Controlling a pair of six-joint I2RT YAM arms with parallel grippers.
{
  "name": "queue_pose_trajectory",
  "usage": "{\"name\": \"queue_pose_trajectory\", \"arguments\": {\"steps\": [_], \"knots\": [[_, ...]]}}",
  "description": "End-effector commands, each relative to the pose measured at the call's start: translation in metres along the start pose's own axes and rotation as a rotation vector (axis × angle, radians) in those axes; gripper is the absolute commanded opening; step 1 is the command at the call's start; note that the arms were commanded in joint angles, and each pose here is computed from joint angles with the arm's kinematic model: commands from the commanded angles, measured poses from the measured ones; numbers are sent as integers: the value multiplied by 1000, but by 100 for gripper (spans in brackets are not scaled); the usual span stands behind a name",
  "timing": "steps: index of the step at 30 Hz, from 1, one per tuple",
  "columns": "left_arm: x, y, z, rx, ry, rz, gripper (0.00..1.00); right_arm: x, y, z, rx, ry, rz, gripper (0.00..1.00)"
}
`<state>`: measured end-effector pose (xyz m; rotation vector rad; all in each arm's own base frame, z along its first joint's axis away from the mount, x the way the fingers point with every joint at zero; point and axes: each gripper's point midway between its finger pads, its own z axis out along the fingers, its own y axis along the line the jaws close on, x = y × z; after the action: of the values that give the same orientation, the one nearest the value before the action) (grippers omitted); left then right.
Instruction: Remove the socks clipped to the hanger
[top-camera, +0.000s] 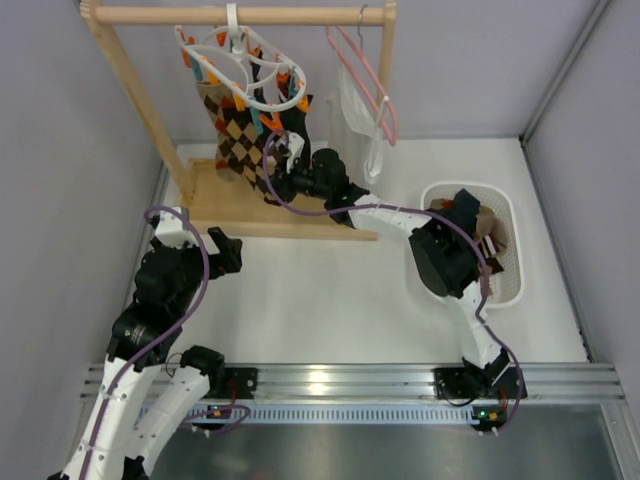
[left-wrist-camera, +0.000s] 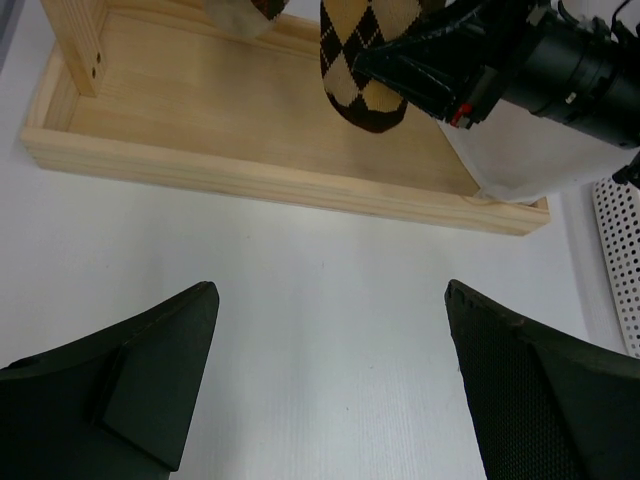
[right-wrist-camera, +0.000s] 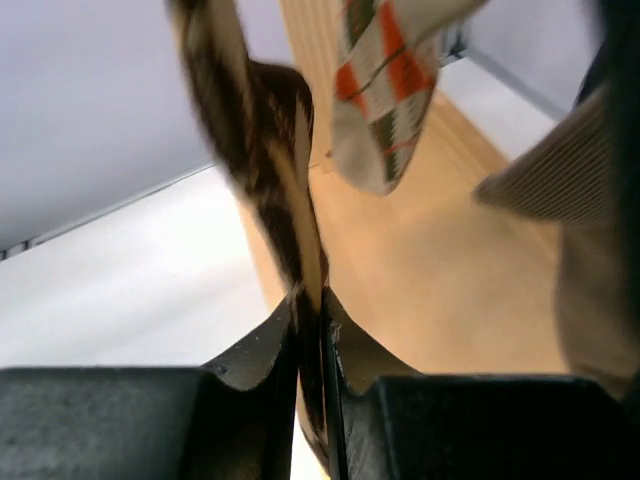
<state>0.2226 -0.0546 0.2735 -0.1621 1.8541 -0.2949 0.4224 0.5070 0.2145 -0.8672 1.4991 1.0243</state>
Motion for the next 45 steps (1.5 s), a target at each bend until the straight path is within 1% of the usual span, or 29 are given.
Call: {"name": "queue_pose_trajectory", "arguments": {"steps": [1,2,3,4,8,9,10,11,12,13,14,15,17,18,19,23,26,28,30,31,32,33,34,36,37,39,40,41,45], "knots": [[-9,4,0,-24,-38,5,98,-45,37,-19,-82,-141,-26,11],[-9,4,0,-26,-38,3,98,-65,45,-29,-92,-184,-35,9],[-10,4,-1,-23,-41,-2,98,-65,47,-36,-95,-184,-34,7],[-11,2,-1,-15,-42,-6,99,-50,49,-44,-92,-154,-18,7],[-16,-17,-4,76,-22,-13,99,-53,69,-78,-111,-135,-5,3],[-18,-22,-5,96,-19,-23,99,-64,78,-90,-125,-142,-8,1],[-29,-32,-11,143,-33,-33,98,-52,82,-98,-136,-114,8,0],[-34,-37,-11,157,-34,-41,98,-59,94,-109,-182,-116,12,0],[-41,-42,-14,174,-46,-52,98,-58,98,-116,-208,-106,21,0],[-59,-47,-22,191,-82,-58,98,-49,105,-123,-241,-78,44,0],[-67,-49,-23,192,-96,-63,98,-46,117,-132,-316,-56,67,0],[-75,-51,-24,187,-108,-70,98,-54,119,-143,-335,-62,71,0],[-102,-55,-31,183,-159,-81,98,-47,129,-157,-387,-31,98,0],[-106,-57,-22,172,-144,-80,99,-53,132,-165,-399,-35,91,0],[-124,-62,-28,182,-177,-86,99,-49,135,-170,-406,-23,96,0],[-155,-75,-7,168,-177,-82,98,-53,143,-195,-421,-5,87,0],[-177,-87,8,175,-188,-91,98,-68,146,-217,-411,-25,71,0],[-196,-99,10,216,-218,-101,98,-71,146,-226,-406,-24,69,0],[-200,-109,26,239,-205,-98,98,-78,145,-238,-396,-23,68,0],[-212,-118,24,274,-227,-97,98,-81,145,-242,-398,-23,68,0],[-210,-122,38,279,-207,-90,98,-85,144,-249,-400,-23,61,0],[-217,-125,39,287,-224,-90,98,-87,144,-252,-395,-16,70,0],[-221,-141,38,371,-229,-79,98,-89,143,-256,-392,-13,73,0],[-222,-157,43,451,-231,-68,98,-93,144,-262,-401,-11,66,0],[-227,-164,46,495,-268,-67,98,-94,146,-265,-404,3,74,0],[-225,-163,54,491,-286,-98,98,-100,148,-268,-411,8,69,0],[-233,-164,55,496,-331,-103,98,-100,149,-269,-418,18,77,0],[-235,-163,57,493,-346,-108,98,-102,151,-270,-423,17,72,0],[-236,-159,71,479,-362,-150,98,-111,155,-275,-435,12,58,0]]}}
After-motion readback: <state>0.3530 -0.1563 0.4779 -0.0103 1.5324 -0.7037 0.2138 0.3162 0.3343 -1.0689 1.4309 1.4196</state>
